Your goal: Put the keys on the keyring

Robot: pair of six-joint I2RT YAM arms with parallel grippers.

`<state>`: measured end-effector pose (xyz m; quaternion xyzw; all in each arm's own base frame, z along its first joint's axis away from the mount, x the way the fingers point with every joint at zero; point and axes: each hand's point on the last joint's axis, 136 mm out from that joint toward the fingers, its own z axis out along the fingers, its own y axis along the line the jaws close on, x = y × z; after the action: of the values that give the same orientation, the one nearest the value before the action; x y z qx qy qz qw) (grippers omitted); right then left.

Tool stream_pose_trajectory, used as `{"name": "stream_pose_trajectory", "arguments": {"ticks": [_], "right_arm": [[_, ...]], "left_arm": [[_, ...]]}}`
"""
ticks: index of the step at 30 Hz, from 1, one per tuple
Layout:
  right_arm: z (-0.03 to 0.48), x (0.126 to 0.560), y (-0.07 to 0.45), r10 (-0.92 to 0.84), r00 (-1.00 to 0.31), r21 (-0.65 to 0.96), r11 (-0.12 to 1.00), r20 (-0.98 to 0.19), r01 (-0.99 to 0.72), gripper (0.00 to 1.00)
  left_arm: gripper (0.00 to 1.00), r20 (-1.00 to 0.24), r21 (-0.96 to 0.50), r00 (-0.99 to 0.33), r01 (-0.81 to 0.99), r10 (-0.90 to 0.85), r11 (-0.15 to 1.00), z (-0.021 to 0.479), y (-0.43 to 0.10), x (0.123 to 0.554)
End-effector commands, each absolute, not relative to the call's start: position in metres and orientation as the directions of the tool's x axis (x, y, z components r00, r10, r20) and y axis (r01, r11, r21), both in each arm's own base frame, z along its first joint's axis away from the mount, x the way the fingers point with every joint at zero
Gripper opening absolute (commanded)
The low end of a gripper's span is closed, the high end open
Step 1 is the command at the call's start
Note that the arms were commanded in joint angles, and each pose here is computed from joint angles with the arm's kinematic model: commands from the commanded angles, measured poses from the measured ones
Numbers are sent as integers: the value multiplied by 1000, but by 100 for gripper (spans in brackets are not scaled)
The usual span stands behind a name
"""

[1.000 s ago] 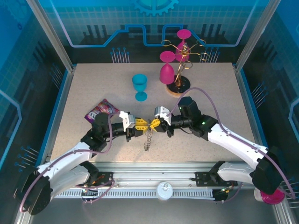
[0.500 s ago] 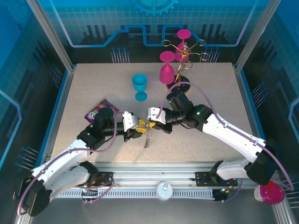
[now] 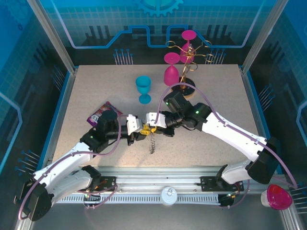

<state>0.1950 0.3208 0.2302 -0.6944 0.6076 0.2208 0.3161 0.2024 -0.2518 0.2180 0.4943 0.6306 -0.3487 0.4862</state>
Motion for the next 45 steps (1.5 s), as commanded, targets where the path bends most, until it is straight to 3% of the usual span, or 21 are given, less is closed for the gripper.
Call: {"name": "stream_pose_trajectory", "arguments": {"ticks": [1, 4, 6, 8, 15, 21, 37, 45], "right_arm": [[249, 184, 328, -656, 199, -175, -103, -728, -979, 0], [257, 186, 325, -620, 173, -171, -62, -766, -983, 2], [260, 191, 319, -585, 142, -168, -9, -799, -986, 21], [262, 197, 312, -539, 112, -160, 43, -835, -986, 30], [252, 198, 306, -469, 51, -108, 95, -882, -990, 35], [244, 196, 308, -473, 27, -76, 85, -881, -993, 32], [233, 198, 306, -503, -15, -47, 111, -864, -993, 1], [216, 193, 313, -509, -80, 28, 109, -857, -994, 1]], "left_arm": [[6, -968, 61, -1, 969, 252, 238, 234, -257, 200], [0, -970, 65, 4, 969, 245, 239, 236, -257, 200], [0, -972, 73, 15, 968, 236, 240, 236, -256, 199], [0, -976, 82, 28, 967, 218, 243, 238, -256, 198], [0, -986, 97, 58, 963, 158, 252, 243, -257, 199], [0, -988, 83, 47, 963, 144, 255, 244, -258, 199], [0, -993, 63, 34, 962, 113, 264, 249, -257, 199], [0, -997, 55, 38, 968, 73, 244, 256, -258, 194]]}}
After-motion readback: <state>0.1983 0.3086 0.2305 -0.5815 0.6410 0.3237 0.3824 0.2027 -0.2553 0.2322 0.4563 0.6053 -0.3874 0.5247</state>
